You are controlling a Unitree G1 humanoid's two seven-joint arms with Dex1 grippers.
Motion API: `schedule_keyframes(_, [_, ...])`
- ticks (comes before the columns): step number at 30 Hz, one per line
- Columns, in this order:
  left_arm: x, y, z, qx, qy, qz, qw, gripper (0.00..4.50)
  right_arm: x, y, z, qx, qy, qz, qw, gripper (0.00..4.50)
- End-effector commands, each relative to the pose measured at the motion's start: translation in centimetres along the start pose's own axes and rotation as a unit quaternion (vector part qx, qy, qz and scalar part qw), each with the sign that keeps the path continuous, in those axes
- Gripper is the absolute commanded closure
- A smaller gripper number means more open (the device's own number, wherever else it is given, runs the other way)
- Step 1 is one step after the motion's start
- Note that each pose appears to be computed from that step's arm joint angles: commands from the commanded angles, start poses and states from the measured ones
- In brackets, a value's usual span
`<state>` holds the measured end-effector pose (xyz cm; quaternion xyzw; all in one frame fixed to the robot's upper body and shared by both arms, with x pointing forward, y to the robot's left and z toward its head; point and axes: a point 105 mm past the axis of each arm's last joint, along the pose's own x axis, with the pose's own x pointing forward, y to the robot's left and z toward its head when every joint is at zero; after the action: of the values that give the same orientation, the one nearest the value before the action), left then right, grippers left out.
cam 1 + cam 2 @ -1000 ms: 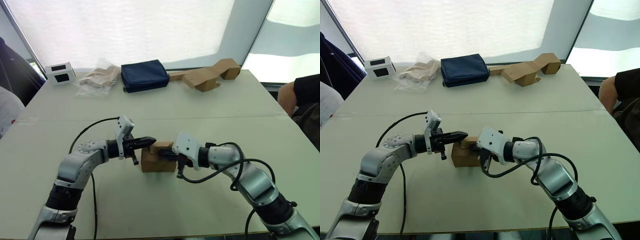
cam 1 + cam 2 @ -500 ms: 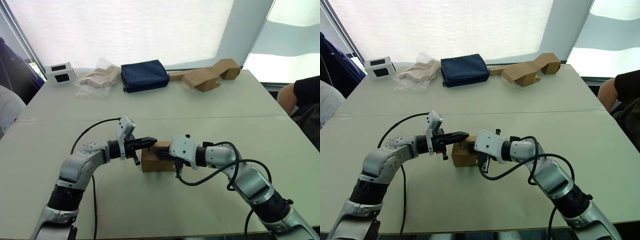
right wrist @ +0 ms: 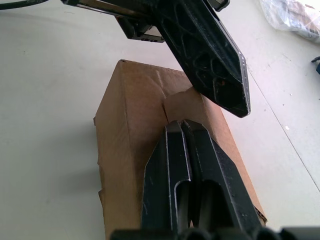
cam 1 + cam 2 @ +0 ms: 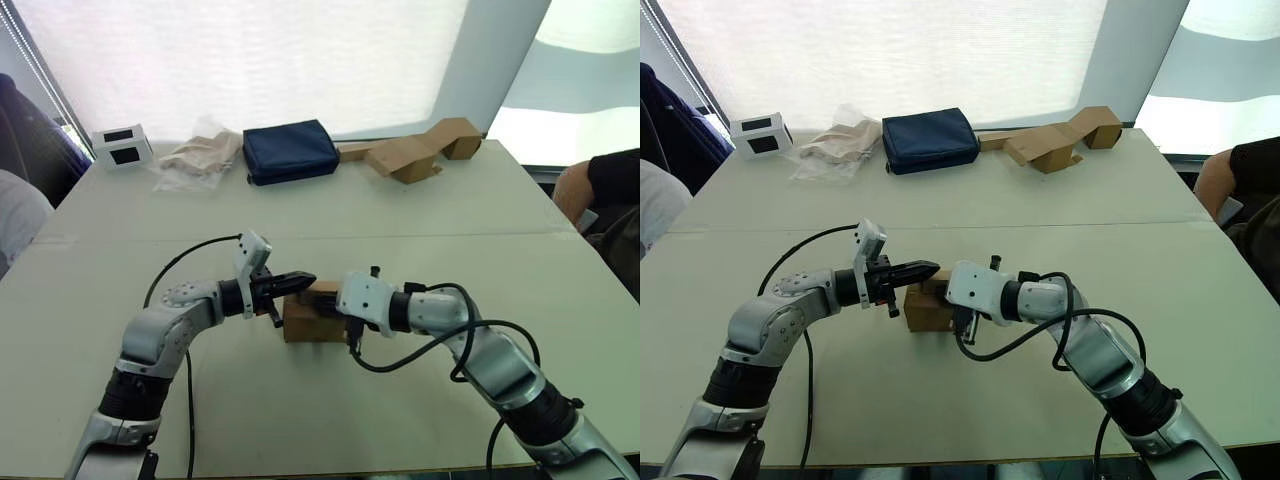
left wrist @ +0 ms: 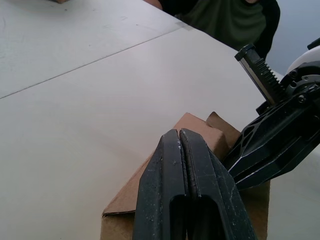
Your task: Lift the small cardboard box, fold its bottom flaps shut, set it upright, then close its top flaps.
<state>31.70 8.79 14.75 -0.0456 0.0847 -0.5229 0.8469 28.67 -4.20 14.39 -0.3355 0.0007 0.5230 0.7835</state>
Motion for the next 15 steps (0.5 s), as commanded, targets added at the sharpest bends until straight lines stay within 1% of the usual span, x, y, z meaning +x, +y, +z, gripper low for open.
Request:
schedule_keyframes(1, [0.0,0.3,1.0,0.026,-0.007,0.011,1.0,4.49,-0.2,0.0,0.4,-0.007,-0.006,-0.001,1.0,4.5])
schedule_keyframes(5, [-0.1,0.5,0.5,0.03,0.005,0.014,0.999,4.49,-0.3,0.1,0.6,-0.009,-0.012,0.005,1.0,4.5])
schedule_keyframes(15, [-0.1,0.7,-0.7,0.022,0.016,0.026,0.999,4.49,-0.4,0.5,0.9,-0.021,-0.016,0.019,0.999,4.5])
